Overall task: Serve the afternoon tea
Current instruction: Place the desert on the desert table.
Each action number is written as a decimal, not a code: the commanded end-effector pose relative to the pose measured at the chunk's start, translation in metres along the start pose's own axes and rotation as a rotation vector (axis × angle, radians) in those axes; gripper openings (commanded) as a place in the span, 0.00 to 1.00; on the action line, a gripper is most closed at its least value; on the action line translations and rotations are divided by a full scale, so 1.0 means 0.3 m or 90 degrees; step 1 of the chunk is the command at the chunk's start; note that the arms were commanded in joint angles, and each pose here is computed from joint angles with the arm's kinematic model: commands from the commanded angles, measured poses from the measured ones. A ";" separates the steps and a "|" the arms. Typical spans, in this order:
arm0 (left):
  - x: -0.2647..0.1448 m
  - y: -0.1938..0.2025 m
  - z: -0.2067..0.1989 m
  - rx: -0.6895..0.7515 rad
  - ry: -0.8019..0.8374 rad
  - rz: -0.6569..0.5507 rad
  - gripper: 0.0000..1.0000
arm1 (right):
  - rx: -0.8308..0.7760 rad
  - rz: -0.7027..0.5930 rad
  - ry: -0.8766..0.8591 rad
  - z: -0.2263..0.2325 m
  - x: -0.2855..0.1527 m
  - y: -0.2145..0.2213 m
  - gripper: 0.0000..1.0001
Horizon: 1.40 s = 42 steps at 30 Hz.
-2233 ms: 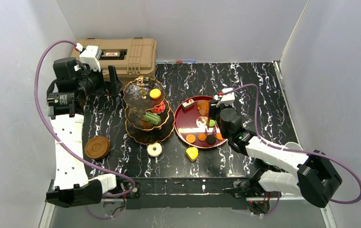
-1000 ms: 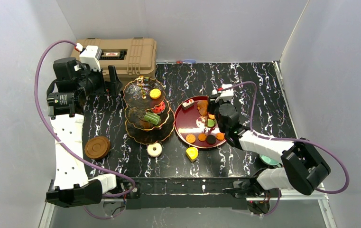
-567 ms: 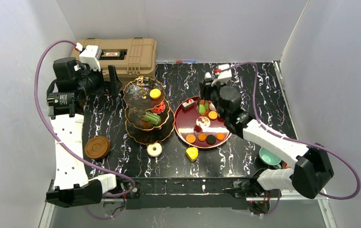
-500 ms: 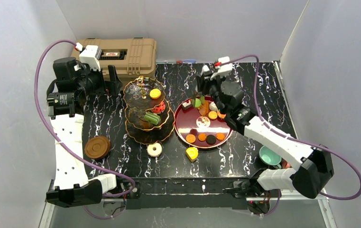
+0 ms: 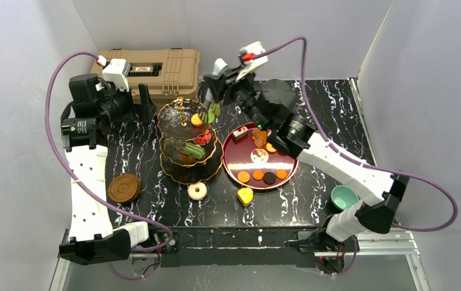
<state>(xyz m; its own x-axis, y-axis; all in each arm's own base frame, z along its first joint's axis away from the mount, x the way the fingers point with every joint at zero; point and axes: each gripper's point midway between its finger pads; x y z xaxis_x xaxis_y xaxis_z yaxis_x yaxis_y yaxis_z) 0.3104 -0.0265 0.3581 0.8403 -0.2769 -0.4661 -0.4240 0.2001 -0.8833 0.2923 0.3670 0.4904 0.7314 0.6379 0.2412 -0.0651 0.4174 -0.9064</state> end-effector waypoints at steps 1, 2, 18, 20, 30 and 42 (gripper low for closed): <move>-0.025 -0.009 0.001 0.009 -0.006 -0.010 0.98 | -0.004 -0.003 -0.054 0.133 0.039 -0.008 0.23; -0.025 -0.009 0.001 0.009 -0.006 -0.010 0.98 | -0.002 -0.001 -0.060 0.150 0.048 0.007 0.23; -0.021 0.001 -0.015 -0.003 0.006 -0.011 0.98 | 0.006 -0.010 -0.093 0.262 0.130 0.057 0.23; -0.021 0.005 -0.016 -0.003 0.006 -0.010 0.98 | 0.006 -0.012 -0.092 0.262 0.135 0.062 0.23; -0.026 0.003 -0.009 0.004 -0.002 -0.013 0.99 | 0.011 -0.007 -0.094 0.261 0.128 0.086 0.41; -0.035 -0.008 -0.014 0.007 -0.001 -0.023 0.99 | 0.013 -0.016 -0.110 0.273 0.118 0.072 0.49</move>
<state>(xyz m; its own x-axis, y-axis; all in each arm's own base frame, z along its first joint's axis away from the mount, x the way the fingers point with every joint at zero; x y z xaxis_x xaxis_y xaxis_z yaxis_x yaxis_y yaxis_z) 0.3091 -0.0270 0.3554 0.8400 -0.2773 -0.4663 -0.4267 0.1932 -0.8835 0.2727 0.4618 0.4699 0.6344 0.7448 0.2069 -0.1106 0.3523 -0.9293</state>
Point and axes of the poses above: each gripper's point midway between its finger pads, its own x axis out along the fingers, its own z axis along the line the jaws close on, y = z × x, and after that the axes turned 11 degrees about x, right-handed
